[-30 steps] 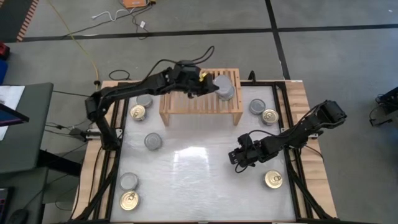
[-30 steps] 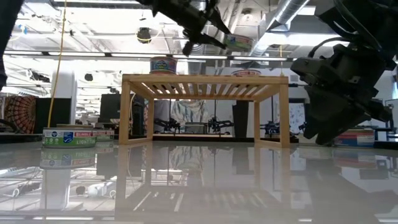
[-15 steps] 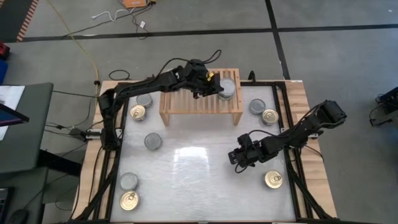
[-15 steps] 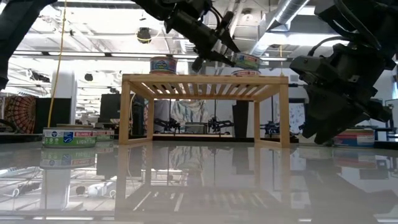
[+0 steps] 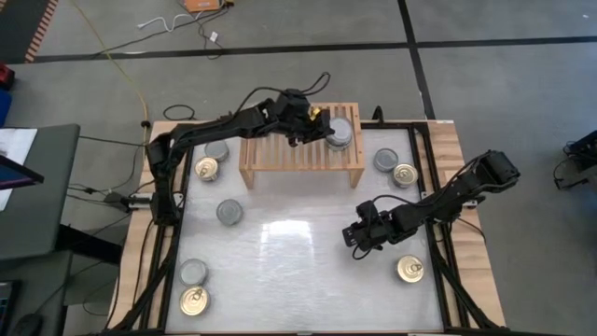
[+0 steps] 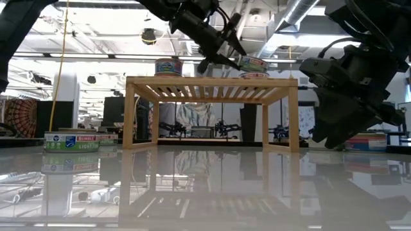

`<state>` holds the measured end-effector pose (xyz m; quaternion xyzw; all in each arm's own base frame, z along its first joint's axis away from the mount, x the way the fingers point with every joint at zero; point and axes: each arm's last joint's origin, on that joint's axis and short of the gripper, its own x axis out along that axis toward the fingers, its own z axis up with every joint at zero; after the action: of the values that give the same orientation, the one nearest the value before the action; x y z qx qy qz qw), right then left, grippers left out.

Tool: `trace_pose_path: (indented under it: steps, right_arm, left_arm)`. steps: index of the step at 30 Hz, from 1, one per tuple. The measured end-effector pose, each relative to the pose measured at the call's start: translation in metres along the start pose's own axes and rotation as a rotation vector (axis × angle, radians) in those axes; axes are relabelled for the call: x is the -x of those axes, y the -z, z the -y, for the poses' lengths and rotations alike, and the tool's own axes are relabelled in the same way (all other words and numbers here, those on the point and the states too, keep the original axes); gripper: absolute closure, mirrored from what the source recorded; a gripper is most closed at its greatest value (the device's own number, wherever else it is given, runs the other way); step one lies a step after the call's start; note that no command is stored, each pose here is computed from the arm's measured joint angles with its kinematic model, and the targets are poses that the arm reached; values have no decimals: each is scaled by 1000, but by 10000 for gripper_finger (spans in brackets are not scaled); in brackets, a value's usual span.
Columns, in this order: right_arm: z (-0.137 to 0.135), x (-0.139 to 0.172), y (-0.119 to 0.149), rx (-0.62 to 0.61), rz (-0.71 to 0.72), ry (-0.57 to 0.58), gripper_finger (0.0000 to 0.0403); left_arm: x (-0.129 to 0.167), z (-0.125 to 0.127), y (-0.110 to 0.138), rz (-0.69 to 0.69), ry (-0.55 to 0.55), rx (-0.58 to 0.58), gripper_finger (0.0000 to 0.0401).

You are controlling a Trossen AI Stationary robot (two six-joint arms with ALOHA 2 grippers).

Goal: Stack canned seafood by type on shelf
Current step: Stack the green tuna can on top of the other green tuna can on the shelf

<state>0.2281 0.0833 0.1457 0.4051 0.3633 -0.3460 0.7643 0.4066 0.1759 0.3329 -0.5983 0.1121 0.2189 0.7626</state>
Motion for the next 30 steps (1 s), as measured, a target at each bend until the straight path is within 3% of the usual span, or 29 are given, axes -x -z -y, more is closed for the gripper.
trace_pose_path:
  steps: [30]
  right_arm:
    - [0, 0, 0, -2, 0, -1, 243]
  left_arm:
    - [-1, 3, 8, 7, -3, 28, 249]
